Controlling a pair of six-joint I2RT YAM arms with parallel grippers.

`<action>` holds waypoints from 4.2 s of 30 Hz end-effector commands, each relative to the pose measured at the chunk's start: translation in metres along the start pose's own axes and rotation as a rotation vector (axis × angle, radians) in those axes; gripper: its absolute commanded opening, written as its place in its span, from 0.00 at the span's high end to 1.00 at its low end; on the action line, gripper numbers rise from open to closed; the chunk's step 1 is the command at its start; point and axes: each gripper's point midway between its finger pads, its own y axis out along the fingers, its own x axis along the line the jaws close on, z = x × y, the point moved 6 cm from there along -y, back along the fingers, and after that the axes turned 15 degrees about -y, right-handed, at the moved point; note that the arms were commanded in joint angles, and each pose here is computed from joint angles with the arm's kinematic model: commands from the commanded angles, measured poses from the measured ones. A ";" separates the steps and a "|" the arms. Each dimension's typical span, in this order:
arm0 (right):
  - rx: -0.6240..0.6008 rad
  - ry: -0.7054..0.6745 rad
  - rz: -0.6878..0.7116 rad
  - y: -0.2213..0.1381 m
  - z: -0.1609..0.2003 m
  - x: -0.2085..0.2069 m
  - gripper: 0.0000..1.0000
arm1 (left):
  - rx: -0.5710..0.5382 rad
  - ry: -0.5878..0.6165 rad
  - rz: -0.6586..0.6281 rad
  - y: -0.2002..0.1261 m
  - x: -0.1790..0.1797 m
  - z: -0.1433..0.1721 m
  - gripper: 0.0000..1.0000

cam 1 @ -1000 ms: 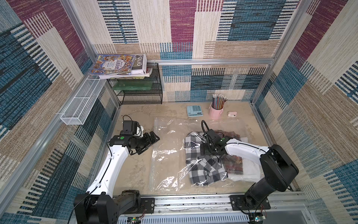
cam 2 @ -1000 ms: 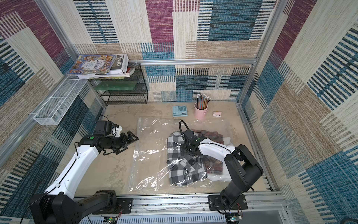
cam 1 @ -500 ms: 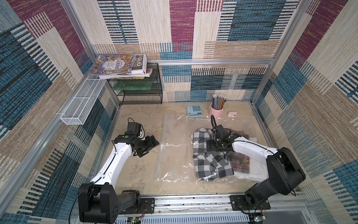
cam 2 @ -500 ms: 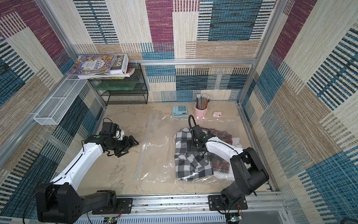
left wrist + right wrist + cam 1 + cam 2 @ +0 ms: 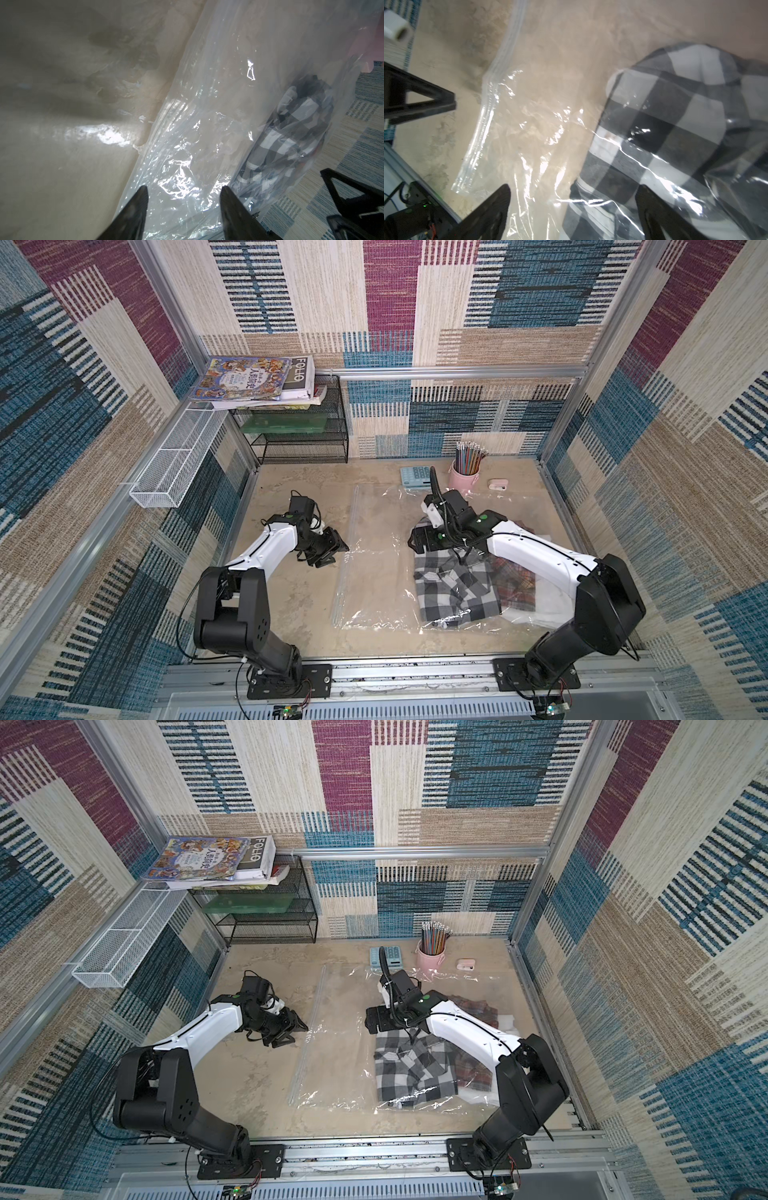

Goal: Take the shirt out of the vacuum bag
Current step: Open the vacuum bag at the center of the board.

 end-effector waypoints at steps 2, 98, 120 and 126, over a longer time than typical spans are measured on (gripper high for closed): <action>0.012 0.017 -0.032 0.000 -0.005 0.002 0.04 | 0.039 0.050 0.026 0.010 -0.007 -0.007 0.42; 0.164 0.101 -0.380 0.089 -0.096 0.058 0.07 | -0.059 0.498 0.148 0.008 -0.039 0.032 1.00; 0.270 0.029 -0.310 0.134 -0.081 0.103 0.12 | -0.176 0.592 0.231 -0.017 -0.055 0.050 1.00; 0.266 0.009 -0.245 0.120 -0.083 0.095 0.39 | -0.165 0.588 0.216 -0.015 -0.052 0.049 1.00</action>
